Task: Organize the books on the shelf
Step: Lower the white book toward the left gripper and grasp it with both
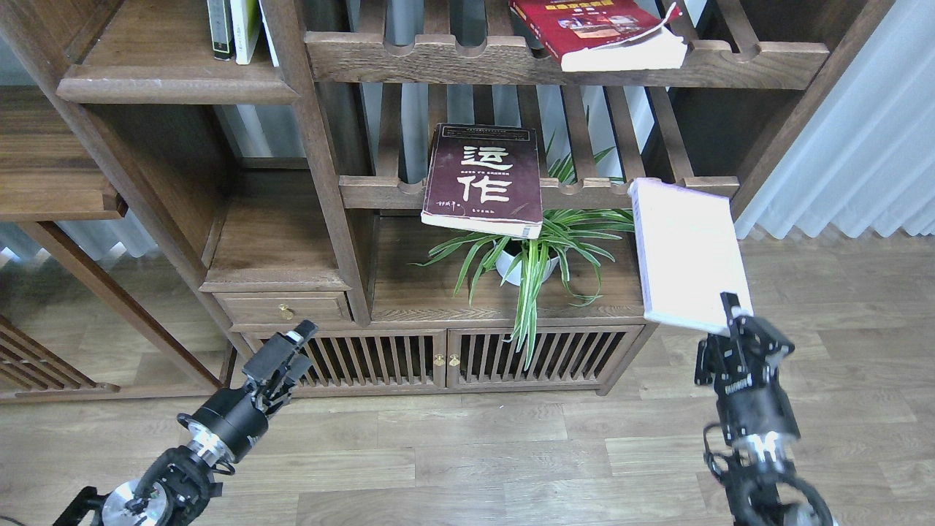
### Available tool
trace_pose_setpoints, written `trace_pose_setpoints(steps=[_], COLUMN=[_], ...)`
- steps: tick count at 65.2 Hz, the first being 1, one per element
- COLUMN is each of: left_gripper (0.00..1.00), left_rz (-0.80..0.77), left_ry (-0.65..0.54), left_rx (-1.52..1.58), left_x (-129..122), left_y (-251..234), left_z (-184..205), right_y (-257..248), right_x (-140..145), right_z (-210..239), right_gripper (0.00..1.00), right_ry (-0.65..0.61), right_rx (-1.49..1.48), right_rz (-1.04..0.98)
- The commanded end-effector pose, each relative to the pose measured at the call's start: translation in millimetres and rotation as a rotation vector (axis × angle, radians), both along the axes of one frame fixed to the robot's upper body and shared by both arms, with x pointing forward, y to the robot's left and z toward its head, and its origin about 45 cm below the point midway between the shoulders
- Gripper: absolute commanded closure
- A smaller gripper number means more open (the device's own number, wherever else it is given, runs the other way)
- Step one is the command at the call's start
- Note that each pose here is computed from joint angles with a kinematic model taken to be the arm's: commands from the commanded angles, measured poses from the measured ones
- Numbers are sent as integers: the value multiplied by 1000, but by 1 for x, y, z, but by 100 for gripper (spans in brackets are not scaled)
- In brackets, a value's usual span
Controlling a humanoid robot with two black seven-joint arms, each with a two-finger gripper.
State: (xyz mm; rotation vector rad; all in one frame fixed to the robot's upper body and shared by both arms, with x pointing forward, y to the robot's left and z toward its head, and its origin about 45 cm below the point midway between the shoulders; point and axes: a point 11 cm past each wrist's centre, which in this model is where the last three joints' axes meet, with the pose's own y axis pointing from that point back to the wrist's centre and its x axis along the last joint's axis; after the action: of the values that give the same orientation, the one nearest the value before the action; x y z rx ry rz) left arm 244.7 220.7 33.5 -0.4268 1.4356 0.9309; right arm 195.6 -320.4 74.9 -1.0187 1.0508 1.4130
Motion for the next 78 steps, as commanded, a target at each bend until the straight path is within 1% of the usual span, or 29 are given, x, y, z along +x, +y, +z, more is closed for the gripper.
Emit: trace_pose_setpoints(steps=[1, 2, 3, 9, 14, 20, 27, 31, 39, 52, 53, 55, 78], left_gripper=[0, 0, 0, 0, 0, 0, 0, 0, 0, 0, 0, 0, 1], left_rz=[-45, -50, -59, -79, -105, -83, -30, -12, -40, -114, -136, -140, -136], left_ry=[23, 24, 23, 8, 5, -6, -14, -17, 7, 53, 65, 71, 82], left_rx=[0, 0, 0, -13, -11, -22, -129, -202, -199, -185, -186, -185, -224], left_x=[-9, -10, -10, -9, -9, -5, 8, 12, 8, -9, -14, -16, -17], left_y=[-14, -15, -18, -24, -30, -27, -28, -31, -23, -36, -42, -43, -59], left_z=[-7, -7, -7, -1, 0, 3, 17, 26, 25, 15, 13, 11, 10], right_y=[36, 40, 59, 78, 96, 109, 115, 119, 126, 136, 137, 137, 142], right_x=[-12, -13, -19, -30, -46, -55, -65, -67, -65, -61, -59, -59, -61], right_z=[-13, -13, -17, -22, -31, -37, -49, -52, -51, -48, -47, -47, -49], right_gripper=[95, 95, 95, 94, 94, 94, 92, 92, 92, 92, 92, 92, 91], right_ry=[45, 48, 55, 67, 100, 120, 152, 157, 149, 133, 128, 128, 128], right_rx=[17, 17, 27, 28, 37, 39, 18, 21, 33, 54, 54, 54, 47], right_rz=[124, 136, 209, 308, 386, 441, 496, 506, 510, 507, 507, 507, 521])
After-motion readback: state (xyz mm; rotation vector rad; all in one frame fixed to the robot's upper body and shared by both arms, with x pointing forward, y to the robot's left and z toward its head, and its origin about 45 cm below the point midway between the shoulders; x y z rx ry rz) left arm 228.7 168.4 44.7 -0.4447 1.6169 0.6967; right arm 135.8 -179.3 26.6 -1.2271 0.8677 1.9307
